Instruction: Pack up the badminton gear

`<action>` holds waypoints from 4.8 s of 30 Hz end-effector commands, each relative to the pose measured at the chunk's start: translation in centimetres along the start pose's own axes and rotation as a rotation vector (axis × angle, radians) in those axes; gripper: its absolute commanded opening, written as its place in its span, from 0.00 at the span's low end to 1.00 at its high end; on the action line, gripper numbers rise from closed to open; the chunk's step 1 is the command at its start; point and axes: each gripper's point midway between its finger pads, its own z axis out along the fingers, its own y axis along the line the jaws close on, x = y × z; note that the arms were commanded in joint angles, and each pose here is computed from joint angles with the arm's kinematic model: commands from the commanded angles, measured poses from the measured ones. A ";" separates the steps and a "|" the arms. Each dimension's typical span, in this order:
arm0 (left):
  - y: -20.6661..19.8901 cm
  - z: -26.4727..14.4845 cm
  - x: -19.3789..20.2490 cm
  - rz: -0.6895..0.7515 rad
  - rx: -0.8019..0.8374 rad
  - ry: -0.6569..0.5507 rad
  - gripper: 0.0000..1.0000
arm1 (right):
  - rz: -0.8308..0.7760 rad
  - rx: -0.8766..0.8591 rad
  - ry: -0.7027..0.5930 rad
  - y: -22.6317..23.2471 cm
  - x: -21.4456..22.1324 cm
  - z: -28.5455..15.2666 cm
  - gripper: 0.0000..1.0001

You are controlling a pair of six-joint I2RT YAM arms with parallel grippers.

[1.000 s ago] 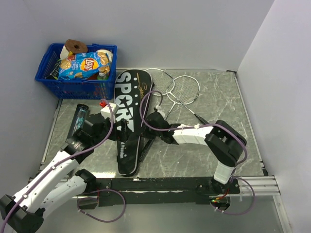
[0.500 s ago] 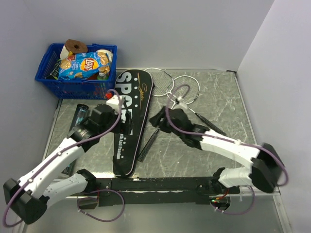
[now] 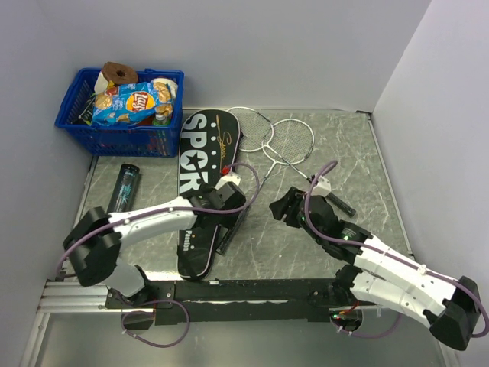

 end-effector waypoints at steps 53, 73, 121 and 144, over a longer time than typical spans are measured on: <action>0.7 3.5 3.7 0.081 -0.220 0.058 0.01 | -0.024 0.022 0.100 -3.1 4.0 0.9 0.64; 2.2 -1.3 -2.7 -0.087 -0.094 -0.115 0.01 | -0.162 0.204 -0.016 -5.6 -5.7 3.6 0.66; 5.9 -6.3 -6.9 -0.331 0.074 -0.349 0.01 | -0.345 0.487 0.497 -15.1 -8.4 21.8 0.60; 6.0 -5.9 -6.5 -0.320 0.057 -0.322 0.01 | -0.461 0.555 0.482 -12.6 -7.0 21.3 0.00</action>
